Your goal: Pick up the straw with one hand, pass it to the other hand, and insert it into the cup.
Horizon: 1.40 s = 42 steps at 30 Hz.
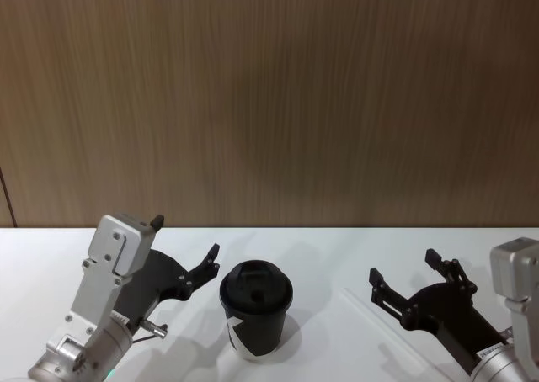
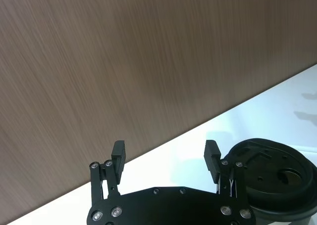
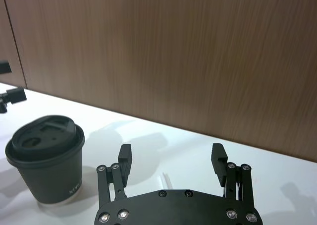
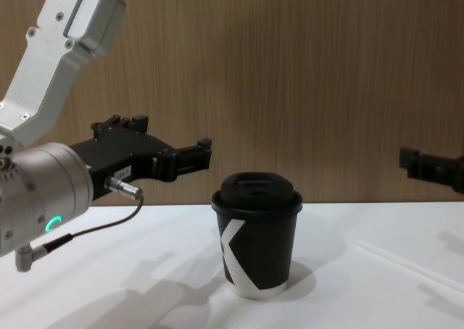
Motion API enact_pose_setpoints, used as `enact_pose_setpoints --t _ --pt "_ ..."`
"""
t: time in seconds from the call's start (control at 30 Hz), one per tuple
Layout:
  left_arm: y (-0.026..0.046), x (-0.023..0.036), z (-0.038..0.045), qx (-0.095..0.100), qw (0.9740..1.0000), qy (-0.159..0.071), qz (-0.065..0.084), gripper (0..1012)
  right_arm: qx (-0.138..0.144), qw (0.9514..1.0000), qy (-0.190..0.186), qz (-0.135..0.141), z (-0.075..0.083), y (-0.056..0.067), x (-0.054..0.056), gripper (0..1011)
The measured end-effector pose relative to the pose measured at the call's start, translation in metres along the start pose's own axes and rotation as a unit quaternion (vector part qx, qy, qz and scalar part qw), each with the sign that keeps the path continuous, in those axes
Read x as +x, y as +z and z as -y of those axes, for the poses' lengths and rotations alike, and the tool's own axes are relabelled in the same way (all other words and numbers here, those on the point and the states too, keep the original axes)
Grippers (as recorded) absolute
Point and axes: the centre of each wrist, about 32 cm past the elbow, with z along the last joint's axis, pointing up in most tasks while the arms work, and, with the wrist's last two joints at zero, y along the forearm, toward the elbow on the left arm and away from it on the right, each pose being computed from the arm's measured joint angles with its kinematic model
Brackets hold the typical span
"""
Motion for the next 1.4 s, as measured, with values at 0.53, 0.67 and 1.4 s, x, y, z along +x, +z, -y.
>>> enact_pose_setpoints --t 0.53,0.67,1.4 --pt "0.0000 0.0000 0.0000 0.000 1.0000 0.000 0.000 1003 -0.077 0.9968 0.017 0.013 0.002 0.000 0.019 1001" --pt "0.0000 0.0000 0.0000 0.000 1.0000 0.000 0.000 1003 -0.092 0.9954 0.021 0.014 0.001 -0.001 0.022 1001" --pt "0.0000 0.0000 0.0000 0.000 1.0000 0.000 0.000 1003 -0.154 0.9875 0.027 0.023 0.010 -0.006 0.045 1001"
